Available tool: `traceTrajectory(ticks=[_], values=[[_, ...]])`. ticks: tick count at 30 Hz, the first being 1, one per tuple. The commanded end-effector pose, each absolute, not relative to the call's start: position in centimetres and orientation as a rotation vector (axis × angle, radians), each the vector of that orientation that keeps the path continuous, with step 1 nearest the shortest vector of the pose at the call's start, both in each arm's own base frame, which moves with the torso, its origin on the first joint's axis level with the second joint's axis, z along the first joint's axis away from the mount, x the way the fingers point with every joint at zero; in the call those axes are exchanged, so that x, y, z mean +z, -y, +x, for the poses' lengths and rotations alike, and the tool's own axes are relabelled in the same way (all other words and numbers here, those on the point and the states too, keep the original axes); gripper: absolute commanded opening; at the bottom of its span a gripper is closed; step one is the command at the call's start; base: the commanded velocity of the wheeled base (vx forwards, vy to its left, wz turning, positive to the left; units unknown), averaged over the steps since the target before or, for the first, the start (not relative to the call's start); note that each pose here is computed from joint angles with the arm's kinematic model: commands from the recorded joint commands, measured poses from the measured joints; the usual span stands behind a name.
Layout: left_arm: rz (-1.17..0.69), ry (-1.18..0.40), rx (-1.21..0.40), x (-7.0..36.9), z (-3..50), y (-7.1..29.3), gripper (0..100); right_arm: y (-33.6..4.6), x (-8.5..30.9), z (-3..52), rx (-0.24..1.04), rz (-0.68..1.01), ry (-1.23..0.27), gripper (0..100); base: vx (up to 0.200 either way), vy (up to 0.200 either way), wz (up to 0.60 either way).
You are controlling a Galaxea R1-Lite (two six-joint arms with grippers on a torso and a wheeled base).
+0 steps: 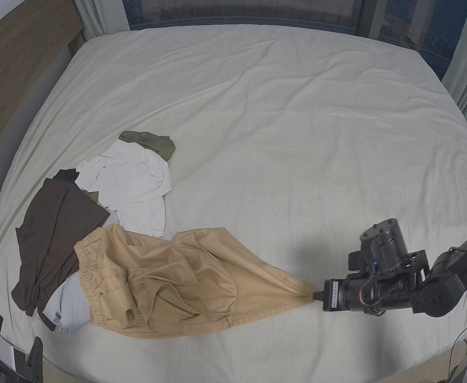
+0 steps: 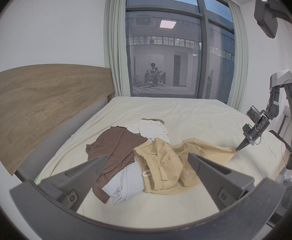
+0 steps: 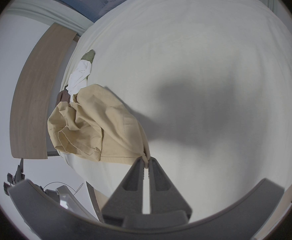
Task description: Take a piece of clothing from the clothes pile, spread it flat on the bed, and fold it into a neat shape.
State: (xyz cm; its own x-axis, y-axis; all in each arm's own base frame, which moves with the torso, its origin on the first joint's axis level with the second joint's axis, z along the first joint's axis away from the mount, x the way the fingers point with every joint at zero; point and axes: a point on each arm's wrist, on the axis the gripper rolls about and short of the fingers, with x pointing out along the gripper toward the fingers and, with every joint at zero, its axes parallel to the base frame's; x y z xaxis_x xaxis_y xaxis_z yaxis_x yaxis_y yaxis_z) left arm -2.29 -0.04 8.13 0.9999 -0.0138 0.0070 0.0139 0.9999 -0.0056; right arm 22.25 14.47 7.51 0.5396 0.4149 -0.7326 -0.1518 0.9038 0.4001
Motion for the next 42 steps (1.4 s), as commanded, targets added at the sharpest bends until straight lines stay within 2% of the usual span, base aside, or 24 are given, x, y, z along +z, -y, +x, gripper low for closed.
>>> traceTrajectory(ticks=[1,13,35,36,42], values=[[-0.006,0.005,-0.014,7.6,-2.3,0.0,100,-10.7,8.2,20.9,0.302,0.331,-0.924,0,0.000,0.000,0.00],[-0.003,0.005,-0.015,7.6,-2.3,0.0,100,-4.8,6.8,17.3,0.230,0.319,-0.979,0,0.000,0.000,0.00],[-0.003,0.005,-0.017,7.6,-2.3,0.1,100,-3.2,5.3,15.4,0.187,0.310,-1.051,0,0.000,0.000,0.00],[-0.003,0.005,-0.017,7.6,-2.3,0.1,100,-3.2,5.3,15.3,0.186,0.311,-1.054,100,0.000,0.000,0.00],[-0.003,0.005,-0.017,7.6,-2.3,0.1,100,-3.1,5.9,15.3,0.200,0.317,-0.999,100,0.000,0.000,0.00]])
